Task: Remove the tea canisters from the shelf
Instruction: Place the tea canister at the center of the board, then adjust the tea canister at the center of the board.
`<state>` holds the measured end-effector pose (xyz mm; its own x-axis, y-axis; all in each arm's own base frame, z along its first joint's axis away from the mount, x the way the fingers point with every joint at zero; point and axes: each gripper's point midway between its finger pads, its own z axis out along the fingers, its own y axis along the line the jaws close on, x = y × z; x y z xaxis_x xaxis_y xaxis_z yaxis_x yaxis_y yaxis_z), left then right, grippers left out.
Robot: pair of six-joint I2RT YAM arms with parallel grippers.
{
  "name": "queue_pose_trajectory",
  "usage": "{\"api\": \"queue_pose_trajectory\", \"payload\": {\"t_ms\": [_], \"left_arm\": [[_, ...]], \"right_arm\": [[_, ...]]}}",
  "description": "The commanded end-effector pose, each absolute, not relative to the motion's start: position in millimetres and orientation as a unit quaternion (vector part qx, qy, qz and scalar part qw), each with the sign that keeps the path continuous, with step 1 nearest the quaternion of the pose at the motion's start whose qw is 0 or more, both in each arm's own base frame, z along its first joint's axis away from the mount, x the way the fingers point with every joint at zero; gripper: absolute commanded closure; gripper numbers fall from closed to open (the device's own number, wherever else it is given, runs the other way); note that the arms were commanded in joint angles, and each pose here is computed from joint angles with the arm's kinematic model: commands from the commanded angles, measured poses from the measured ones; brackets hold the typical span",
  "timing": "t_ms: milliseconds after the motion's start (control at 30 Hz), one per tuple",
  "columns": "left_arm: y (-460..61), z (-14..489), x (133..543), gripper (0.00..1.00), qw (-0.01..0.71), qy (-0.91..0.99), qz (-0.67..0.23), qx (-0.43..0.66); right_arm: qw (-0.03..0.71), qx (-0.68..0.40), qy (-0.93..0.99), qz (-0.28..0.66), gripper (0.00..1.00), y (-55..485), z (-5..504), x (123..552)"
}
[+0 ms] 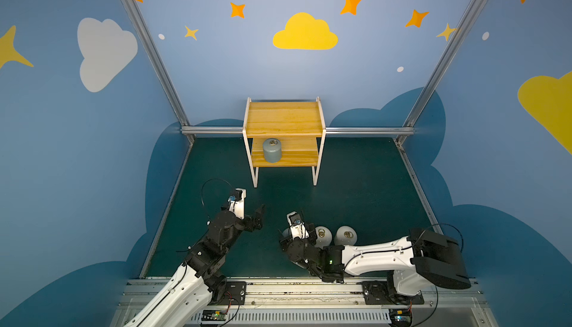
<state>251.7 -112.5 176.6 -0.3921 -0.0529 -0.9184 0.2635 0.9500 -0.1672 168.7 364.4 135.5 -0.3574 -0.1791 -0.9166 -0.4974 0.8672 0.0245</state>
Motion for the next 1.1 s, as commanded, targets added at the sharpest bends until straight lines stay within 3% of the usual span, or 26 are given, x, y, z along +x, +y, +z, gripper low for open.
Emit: {"api": "queue_pose_trajectory", "payload": {"t_ms": [0,333,733,1067], "left_arm": [[-116.8,166.5,247.2,0.00,0.515,0.839,-0.167,0.049],[-133.6,141.0,239.7,0.00,0.451,0.867,-0.208,0.046],[-159.3,156.3,257.3,0.00,0.463,0.852,-0.230,0.087],[-167.7,119.9,221.4,0.00,0.380,0.896,-0.209,0.090]], "right_arm": [[0.545,-0.201,0.800,0.153,0.08,355.0,164.8,176.7],[0.578,-0.165,0.785,0.153,0.09,293.5,231.2,209.5],[0.536,-0.154,0.818,0.144,0.09,246.0,229.4,235.7],[0.520,-0.139,0.829,0.153,0.09,232.0,225.8,253.5]]}}
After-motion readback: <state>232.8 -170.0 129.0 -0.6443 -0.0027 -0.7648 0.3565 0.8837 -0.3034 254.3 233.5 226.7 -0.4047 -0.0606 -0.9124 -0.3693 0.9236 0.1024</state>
